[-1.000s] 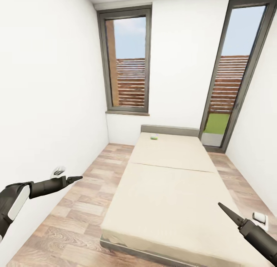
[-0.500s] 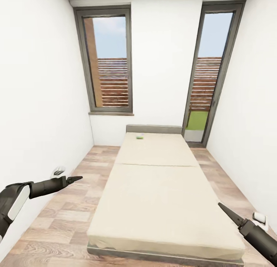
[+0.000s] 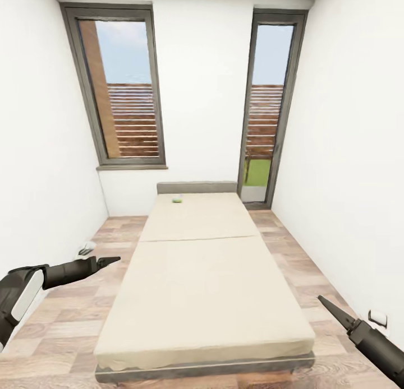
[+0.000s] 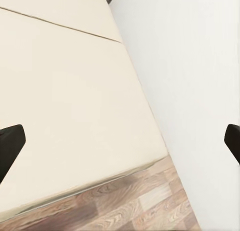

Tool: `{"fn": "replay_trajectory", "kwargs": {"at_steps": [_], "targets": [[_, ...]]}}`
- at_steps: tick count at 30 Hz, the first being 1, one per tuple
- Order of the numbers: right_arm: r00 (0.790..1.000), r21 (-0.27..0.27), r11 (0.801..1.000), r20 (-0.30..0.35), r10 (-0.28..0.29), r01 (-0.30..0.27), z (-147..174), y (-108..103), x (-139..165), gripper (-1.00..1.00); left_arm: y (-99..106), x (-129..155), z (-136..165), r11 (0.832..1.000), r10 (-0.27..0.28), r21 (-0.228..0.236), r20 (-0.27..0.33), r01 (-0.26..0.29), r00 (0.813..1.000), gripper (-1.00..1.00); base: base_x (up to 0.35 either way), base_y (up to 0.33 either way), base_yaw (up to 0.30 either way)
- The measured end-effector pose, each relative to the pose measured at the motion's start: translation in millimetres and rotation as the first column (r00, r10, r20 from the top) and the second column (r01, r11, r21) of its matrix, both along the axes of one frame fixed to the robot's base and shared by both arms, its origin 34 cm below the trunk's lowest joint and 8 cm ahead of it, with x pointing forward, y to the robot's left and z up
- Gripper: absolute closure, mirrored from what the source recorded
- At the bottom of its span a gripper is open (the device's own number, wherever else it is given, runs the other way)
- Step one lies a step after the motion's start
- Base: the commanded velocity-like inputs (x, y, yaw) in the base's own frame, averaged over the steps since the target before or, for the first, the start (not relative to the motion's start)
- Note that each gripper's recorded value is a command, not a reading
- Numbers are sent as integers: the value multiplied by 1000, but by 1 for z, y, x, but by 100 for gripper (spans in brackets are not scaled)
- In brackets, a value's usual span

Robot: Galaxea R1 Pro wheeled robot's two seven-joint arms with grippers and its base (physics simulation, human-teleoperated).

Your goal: Put all the toys in the child's room - the three board games (two on the bed and one on the table), the two jigsaw puzzles on the table, and the tennis ball on the table - inside the toy box on the table in the child's room.

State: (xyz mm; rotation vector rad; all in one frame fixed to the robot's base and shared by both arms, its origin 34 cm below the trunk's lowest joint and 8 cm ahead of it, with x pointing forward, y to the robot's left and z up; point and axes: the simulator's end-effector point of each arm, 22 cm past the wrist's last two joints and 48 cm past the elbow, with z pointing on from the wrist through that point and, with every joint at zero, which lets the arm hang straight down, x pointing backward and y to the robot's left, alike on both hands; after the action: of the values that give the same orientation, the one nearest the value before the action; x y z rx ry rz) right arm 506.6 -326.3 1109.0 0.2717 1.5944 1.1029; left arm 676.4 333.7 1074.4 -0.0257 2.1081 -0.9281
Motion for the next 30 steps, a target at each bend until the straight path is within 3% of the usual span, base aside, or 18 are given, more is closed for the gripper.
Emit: {"fn": "replay_trajectory", "kwargs": {"at_steps": [11,30], "targets": [[1000,2,1000,-4,-1,1,-2,0,0,-100,0,0,0,1000,0,1,1,0,1000,-100,-6,-100,-280],[1000,7,1000,-11,-3,3,-5,-1,1,-100,1,0,0,1000,1,2,-1,-1,1000,-100,0,258,-280]]}}
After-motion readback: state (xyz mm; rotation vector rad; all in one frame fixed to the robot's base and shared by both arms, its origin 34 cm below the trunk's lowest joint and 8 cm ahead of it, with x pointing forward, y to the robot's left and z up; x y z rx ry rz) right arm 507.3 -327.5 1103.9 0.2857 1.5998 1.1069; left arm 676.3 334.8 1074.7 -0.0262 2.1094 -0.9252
